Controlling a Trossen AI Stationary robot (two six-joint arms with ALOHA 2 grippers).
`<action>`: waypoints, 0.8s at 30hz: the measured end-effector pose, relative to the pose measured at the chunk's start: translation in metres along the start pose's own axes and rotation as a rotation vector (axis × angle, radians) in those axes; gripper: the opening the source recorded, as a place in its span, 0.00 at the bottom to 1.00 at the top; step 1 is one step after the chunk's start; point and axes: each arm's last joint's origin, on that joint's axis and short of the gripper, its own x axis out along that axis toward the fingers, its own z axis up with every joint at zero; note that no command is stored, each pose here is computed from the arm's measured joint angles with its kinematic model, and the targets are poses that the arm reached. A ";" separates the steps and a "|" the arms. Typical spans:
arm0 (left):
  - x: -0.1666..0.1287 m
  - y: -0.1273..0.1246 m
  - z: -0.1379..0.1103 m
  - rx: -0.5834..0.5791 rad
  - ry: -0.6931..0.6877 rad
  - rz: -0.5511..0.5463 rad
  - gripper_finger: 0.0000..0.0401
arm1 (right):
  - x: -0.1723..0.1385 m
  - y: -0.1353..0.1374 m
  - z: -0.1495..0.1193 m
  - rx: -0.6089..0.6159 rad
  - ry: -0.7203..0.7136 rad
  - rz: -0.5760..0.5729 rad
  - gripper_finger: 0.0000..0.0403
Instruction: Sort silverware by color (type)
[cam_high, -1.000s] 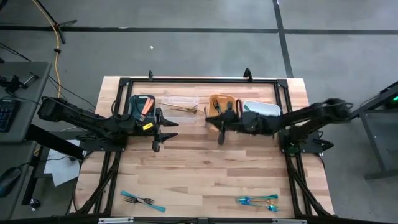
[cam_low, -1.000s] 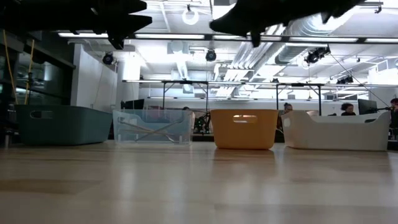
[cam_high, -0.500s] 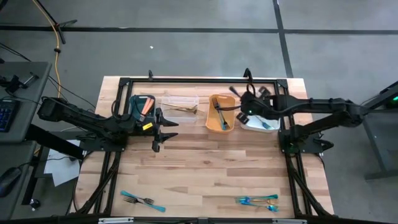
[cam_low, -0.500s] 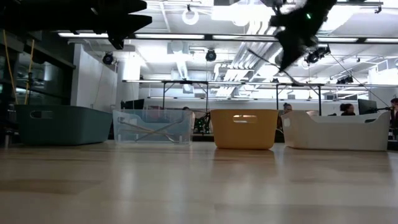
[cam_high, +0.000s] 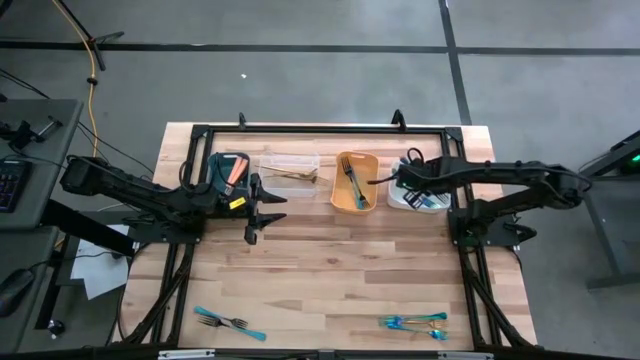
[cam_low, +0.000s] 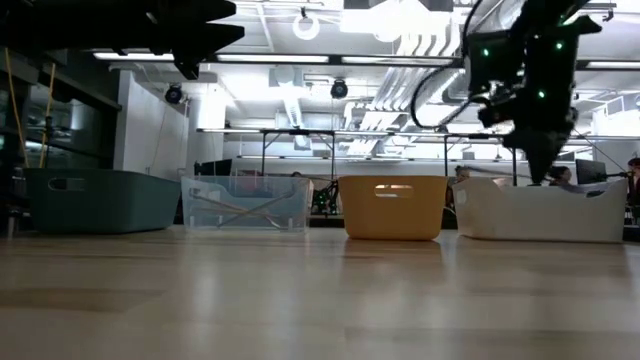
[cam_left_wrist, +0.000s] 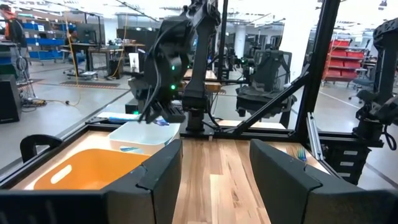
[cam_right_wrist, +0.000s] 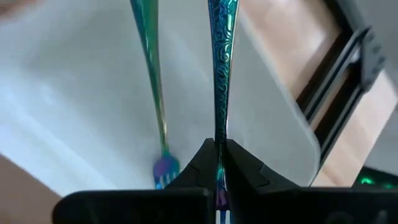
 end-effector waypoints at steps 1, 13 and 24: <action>0.000 0.000 0.000 0.000 0.000 0.000 0.45 | 0.003 0.000 -0.002 -0.002 0.019 0.005 0.01; 0.000 0.000 0.000 0.000 0.000 0.000 0.45 | 0.013 0.004 -0.007 0.010 0.065 0.094 0.03; 0.000 0.000 0.000 0.001 0.000 0.000 0.45 | 0.013 0.005 -0.009 0.024 0.090 0.116 0.24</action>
